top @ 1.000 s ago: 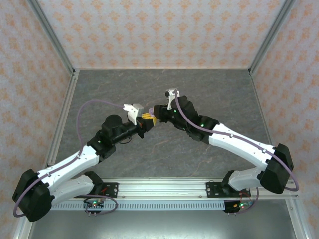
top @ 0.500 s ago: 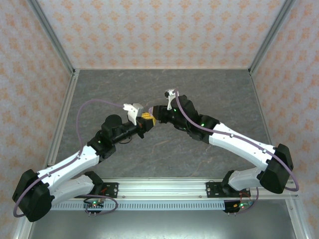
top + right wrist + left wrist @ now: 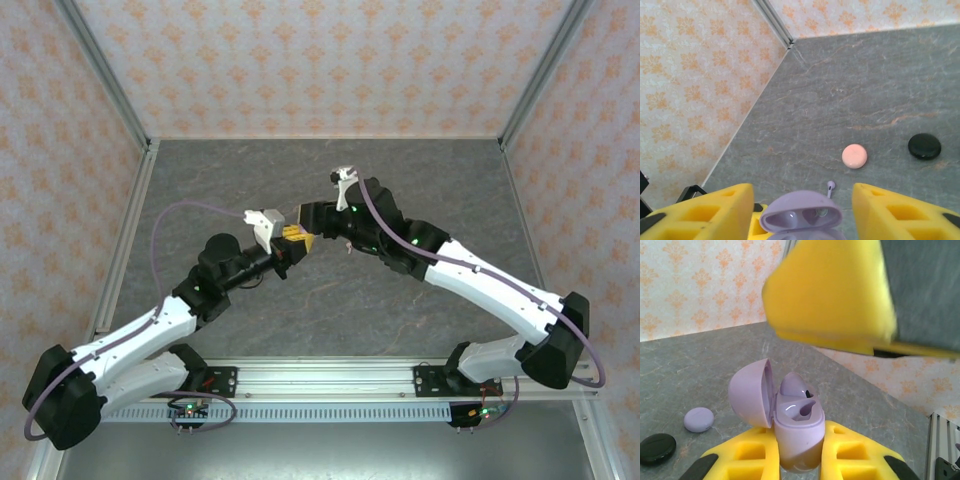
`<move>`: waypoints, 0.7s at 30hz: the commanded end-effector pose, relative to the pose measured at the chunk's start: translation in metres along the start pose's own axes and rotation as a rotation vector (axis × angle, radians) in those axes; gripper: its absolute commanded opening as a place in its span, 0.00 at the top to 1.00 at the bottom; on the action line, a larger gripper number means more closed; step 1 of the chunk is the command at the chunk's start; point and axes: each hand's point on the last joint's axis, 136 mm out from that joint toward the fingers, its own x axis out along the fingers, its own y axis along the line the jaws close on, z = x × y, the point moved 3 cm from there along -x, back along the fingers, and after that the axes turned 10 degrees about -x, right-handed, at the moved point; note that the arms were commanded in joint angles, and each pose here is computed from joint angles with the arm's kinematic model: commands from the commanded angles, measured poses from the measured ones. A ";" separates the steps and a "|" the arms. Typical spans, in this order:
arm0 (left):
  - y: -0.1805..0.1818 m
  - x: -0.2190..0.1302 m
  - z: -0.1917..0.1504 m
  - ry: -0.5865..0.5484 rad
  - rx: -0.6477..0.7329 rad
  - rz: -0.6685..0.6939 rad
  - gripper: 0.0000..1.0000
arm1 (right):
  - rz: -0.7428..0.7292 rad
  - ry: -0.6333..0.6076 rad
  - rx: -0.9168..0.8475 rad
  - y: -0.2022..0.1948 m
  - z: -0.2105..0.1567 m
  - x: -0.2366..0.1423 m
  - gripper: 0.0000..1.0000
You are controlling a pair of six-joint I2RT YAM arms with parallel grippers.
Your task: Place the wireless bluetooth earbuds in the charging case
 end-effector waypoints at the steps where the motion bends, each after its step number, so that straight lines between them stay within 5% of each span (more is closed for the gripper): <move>1: -0.009 -0.008 0.010 -0.054 0.070 -0.038 1.00 | -0.039 -0.028 -0.025 -0.007 0.016 -0.022 0.37; 8: -0.007 -0.029 0.015 -0.068 0.126 0.032 1.00 | -0.124 0.026 0.003 -0.041 0.000 -0.023 0.17; 14: -0.011 -0.058 0.020 -0.077 0.176 0.079 1.00 | -0.158 0.240 0.045 -0.057 -0.050 0.027 0.24; 21: -0.020 -0.093 0.025 -0.122 0.179 0.090 1.00 | -0.099 0.456 0.044 -0.031 -0.106 0.114 0.31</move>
